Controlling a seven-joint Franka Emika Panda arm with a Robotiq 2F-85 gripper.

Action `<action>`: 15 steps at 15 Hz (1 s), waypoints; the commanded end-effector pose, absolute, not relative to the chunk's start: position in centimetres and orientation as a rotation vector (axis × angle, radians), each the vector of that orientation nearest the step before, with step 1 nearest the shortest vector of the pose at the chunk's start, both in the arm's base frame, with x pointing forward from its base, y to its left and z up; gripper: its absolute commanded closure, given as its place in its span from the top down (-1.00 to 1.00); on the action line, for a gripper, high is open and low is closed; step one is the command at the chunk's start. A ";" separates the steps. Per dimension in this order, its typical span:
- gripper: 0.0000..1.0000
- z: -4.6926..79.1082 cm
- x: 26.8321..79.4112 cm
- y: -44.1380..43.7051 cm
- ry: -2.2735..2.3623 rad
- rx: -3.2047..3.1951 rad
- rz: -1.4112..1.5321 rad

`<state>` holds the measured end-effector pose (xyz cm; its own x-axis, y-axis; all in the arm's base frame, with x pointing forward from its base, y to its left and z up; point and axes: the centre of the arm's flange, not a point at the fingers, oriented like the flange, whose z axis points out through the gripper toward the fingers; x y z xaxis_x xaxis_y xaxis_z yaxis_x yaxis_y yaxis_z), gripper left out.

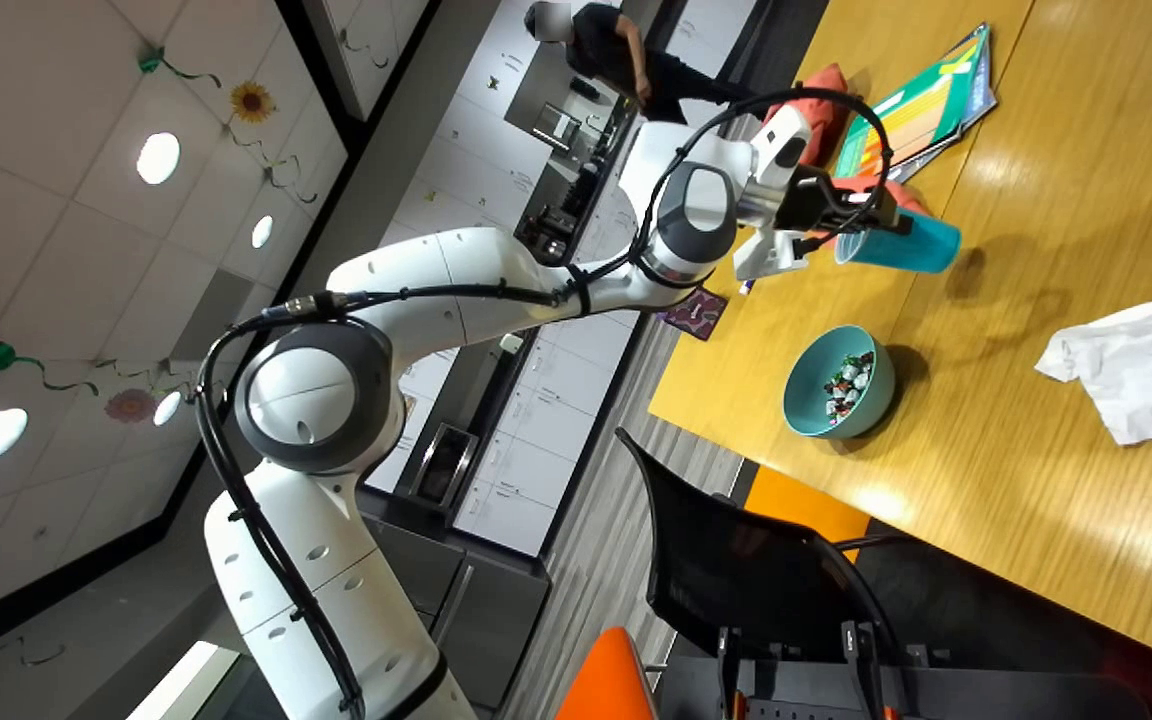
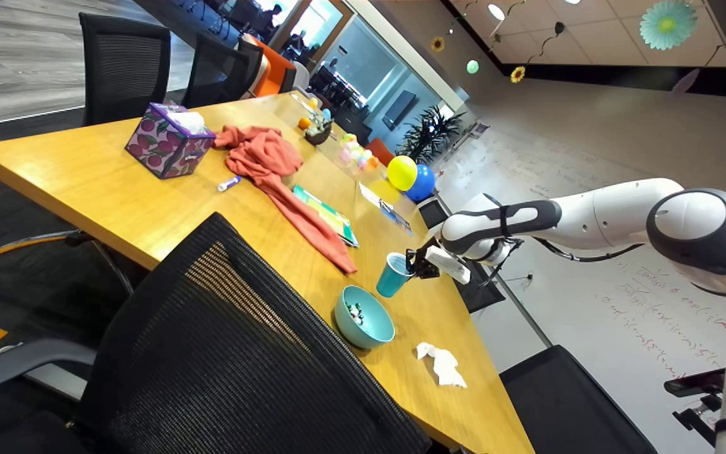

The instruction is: Pour the contents of the cup into the bowl

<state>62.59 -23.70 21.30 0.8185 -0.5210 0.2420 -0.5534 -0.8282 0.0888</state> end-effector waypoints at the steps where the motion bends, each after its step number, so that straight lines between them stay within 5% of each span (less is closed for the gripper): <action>1: -0.99 20.7 63.6 -24.5 -0.837 2.878 0.339; 12: -0.99 17.5 64.3 -25.8 -0.856 2.964 0.313; 13: -0.46 17.4 64.3 -25.8 -0.850 2.958 0.307; 15: -0.30 17.9 64.0 -25.4 -0.842 2.949 0.321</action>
<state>63.58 -25.33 17.28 0.8259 -0.5278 0.1984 -0.5388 -0.8425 0.0015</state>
